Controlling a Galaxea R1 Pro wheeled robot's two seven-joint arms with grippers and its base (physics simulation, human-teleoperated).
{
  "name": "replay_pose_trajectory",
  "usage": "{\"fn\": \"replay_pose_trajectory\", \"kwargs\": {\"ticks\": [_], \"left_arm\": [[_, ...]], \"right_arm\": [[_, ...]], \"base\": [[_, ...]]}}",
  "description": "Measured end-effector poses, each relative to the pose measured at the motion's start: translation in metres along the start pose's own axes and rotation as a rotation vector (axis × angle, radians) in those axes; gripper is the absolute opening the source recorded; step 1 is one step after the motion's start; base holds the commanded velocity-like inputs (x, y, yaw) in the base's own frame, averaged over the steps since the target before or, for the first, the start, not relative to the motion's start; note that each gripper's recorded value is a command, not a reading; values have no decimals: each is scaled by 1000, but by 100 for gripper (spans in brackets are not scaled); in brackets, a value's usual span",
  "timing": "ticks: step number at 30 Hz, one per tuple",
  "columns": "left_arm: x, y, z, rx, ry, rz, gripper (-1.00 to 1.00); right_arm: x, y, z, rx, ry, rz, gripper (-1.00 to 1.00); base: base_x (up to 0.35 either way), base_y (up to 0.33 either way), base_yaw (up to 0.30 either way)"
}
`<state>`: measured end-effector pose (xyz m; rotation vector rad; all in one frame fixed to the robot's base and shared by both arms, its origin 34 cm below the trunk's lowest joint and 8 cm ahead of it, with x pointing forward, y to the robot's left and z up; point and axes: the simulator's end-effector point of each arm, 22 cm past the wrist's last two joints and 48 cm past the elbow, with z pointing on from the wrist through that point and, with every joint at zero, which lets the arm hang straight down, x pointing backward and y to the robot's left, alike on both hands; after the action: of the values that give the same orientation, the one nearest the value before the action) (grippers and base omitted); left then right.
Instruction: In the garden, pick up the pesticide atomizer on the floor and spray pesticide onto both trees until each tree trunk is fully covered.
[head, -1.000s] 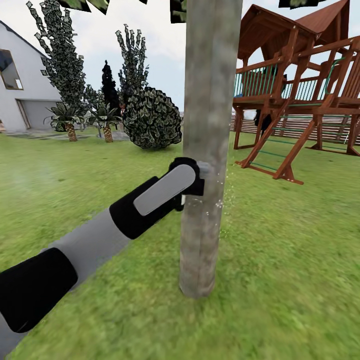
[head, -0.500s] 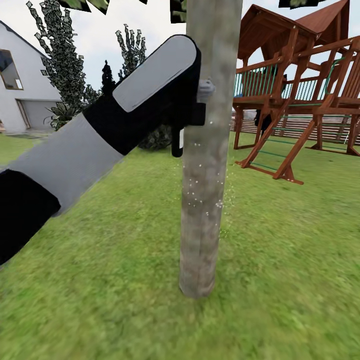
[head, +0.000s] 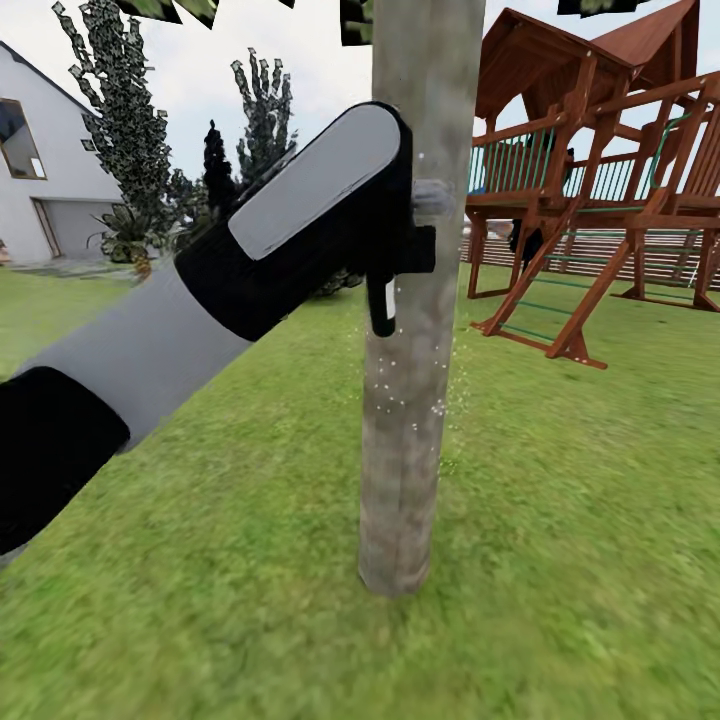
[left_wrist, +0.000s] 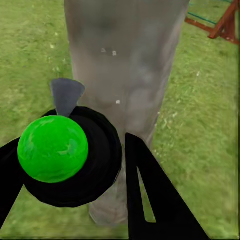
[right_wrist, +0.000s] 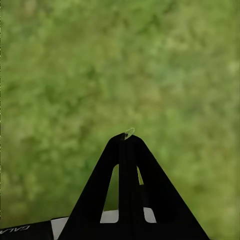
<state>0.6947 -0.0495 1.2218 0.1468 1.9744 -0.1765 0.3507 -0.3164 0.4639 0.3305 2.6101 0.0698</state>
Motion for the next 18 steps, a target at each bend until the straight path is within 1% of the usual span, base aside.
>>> {"fn": "replay_pose_trajectory", "kwargs": {"ticks": [2, 3, 6, 8, 10, 11, 12, 14, 17, 18], "left_arm": [[20, -3, 8, 17, 30, 1, -100], [37, -2, 19, 18, 59, -2, -100], [81, 12, 49, -25, 106, -12, -100], [109, 18, 63, -41, 141, -16, -100], [128, 19, 71, -44, 162, -18, -100], [145, 21, 77, -47, 186, -22, -100], [156, 23, 81, -54, 199, -23, -100], [196, 28, 95, -65, 246, -25, -100], [237, 27, 106, -55, 296, -26, -100], [258, 28, 109, -54, 325, -28, -100]], "right_arm": [[0, 1, 0, -1, 0, 0, -100], [0, 1, 0, -1, 0, 1, -100], [0, 0, 0, 0, 0, 2, -100], [0, 0, 0, -1, 0, 2, -100], [0, 1, 0, -3, 0, 2, -100], [1, 1, 0, -3, 1, 2, -100], [1, 1, 0, -3, 1, 2, -100], [1, 1, 0, -3, 2, 2, -100], [1, 1, 0, -3, 2, 3, -100], [1, 1, 0, -3, 2, 3, -100]], "base": [[0, 0, 0], [0, 0, 0], [0, 0, 0], [0, 0, 0], [0, 0, 0], [0, 0, 0], [0, 0, 0], [0, 0, 0], [0, 0, 0], [0, 0, 0]]}}
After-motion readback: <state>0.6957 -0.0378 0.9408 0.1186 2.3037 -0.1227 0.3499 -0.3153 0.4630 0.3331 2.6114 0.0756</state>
